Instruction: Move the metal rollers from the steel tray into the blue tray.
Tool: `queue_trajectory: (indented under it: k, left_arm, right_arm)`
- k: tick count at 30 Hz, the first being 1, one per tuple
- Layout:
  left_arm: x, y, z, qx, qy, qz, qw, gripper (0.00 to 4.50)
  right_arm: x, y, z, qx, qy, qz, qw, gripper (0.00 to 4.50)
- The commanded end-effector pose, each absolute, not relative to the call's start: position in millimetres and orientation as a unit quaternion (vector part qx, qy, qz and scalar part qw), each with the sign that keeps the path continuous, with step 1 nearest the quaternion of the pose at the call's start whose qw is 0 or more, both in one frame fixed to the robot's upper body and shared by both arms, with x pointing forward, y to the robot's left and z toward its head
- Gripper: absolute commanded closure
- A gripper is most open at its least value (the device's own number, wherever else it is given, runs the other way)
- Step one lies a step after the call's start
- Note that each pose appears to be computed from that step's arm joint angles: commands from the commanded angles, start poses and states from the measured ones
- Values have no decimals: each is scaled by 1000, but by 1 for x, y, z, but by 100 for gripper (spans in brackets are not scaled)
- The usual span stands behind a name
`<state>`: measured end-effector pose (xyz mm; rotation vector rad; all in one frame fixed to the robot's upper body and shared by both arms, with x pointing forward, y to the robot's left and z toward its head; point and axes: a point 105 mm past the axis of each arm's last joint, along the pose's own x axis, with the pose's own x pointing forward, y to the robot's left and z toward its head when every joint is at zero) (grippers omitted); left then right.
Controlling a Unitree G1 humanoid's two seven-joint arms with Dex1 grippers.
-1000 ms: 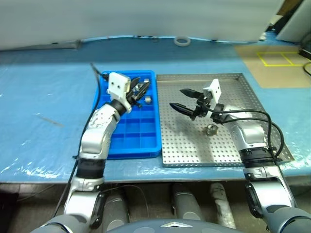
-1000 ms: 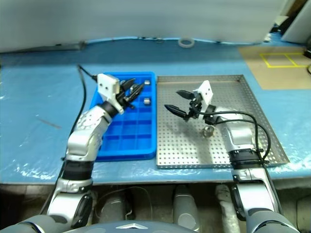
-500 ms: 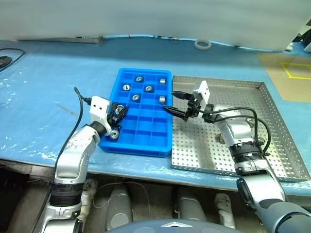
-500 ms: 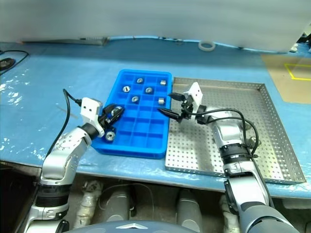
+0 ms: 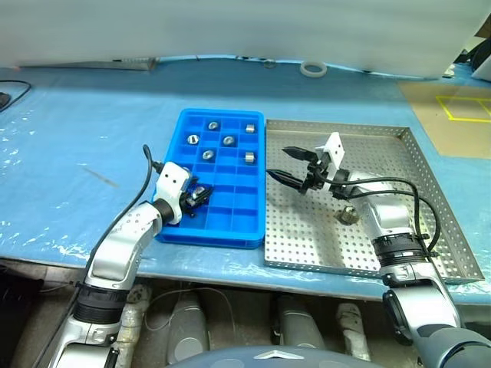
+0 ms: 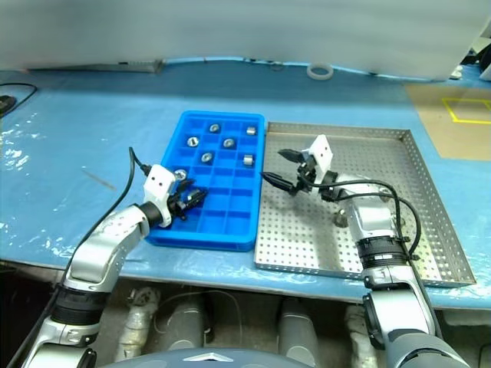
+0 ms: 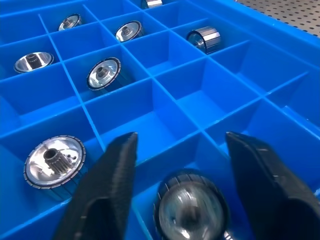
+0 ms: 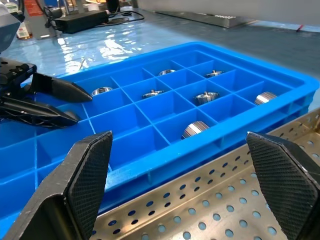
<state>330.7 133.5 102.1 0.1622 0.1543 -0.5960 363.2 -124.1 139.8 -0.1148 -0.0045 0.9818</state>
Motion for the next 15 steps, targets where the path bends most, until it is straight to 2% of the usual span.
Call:
queue_trajectory:
  k: [1, 2, 6, 15]
  left_arm:
    - [337, 139, 117, 79, 52, -284, 954, 52]
    - [337, 134, 124, 65, 38, -300, 951, 24]
    - [327, 102, 157, 13, -32, -426, 904, 24]
    - [325, 69, 170, 15, -62, -550, 832, 24]
  right_arm:
    - [361, -132, 160, -65, -37, 458, 886, 0]
    - [360, -136, 162, -63, -40, 451, 889, 0]
    - [355, -160, 164, -69, -39, 420, 904, 0]
    - [343, -197, 167, -84, -1, 365, 927, 0]
